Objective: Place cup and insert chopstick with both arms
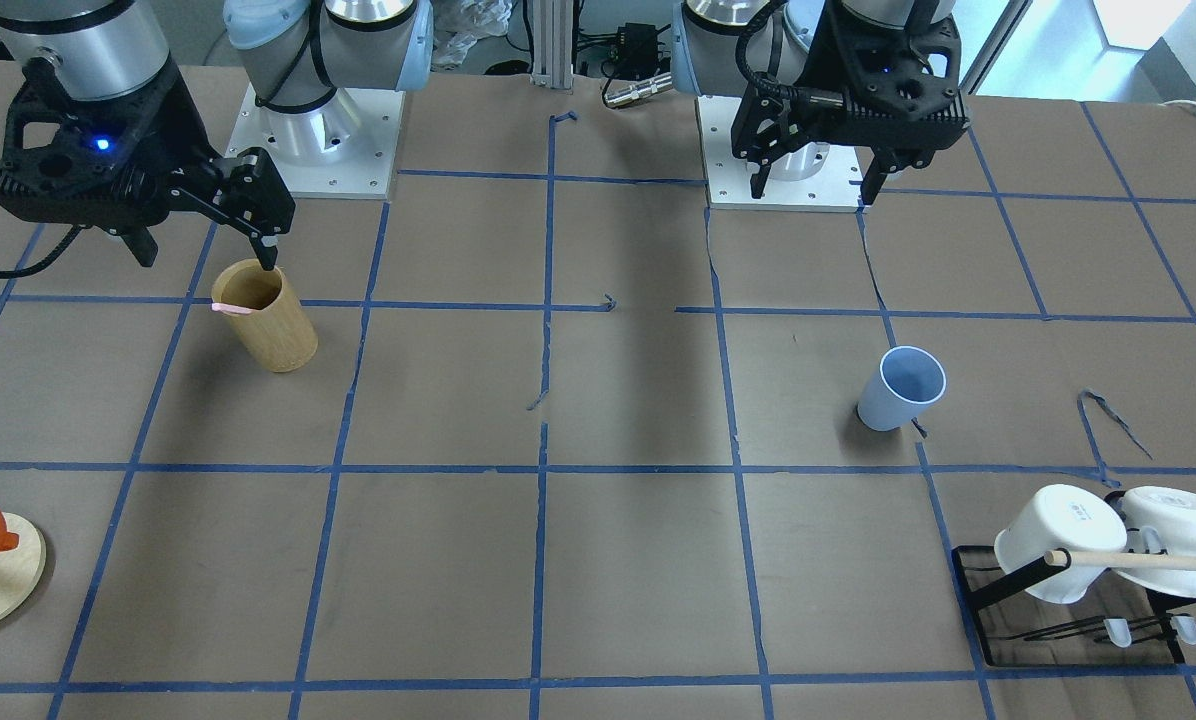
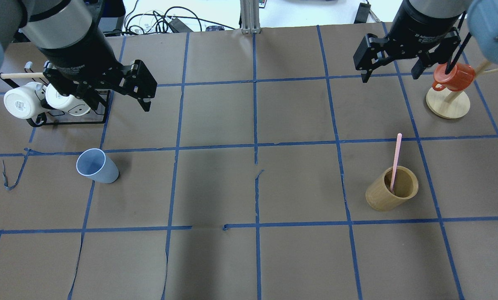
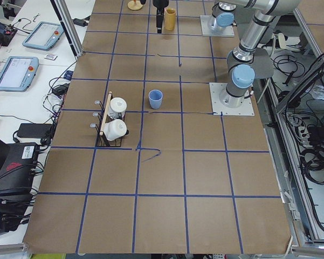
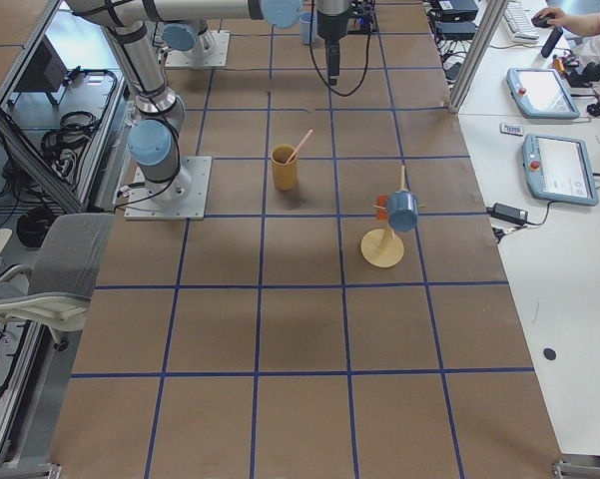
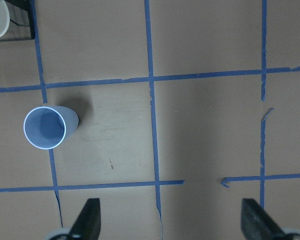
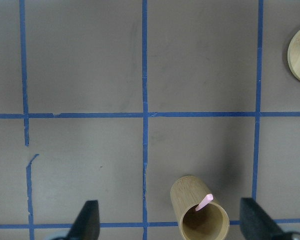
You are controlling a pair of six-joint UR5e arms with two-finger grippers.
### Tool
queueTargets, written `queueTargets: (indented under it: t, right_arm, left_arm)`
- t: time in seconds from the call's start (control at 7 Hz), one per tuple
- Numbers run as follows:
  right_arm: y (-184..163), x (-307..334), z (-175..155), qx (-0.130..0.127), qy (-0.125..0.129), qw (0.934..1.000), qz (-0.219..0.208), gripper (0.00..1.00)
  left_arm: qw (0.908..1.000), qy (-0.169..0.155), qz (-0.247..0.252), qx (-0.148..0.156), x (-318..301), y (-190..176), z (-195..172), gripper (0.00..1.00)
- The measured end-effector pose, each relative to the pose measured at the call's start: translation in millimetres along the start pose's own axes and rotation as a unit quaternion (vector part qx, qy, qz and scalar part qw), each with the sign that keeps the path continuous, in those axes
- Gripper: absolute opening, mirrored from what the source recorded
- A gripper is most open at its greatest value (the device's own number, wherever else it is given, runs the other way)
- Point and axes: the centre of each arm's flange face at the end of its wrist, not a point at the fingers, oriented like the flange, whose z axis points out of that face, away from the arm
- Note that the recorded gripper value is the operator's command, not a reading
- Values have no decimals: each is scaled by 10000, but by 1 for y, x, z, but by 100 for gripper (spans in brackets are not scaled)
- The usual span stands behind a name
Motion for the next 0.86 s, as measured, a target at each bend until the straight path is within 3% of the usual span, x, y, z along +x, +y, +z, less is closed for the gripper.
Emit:
queueTargets:
  t: [0.86]
  right_arm:
    - [2, 0, 5, -49, -25, 10000, -3, 100]
  left_arm:
    - [10000, 8, -2, 44, -2, 5, -2, 100]
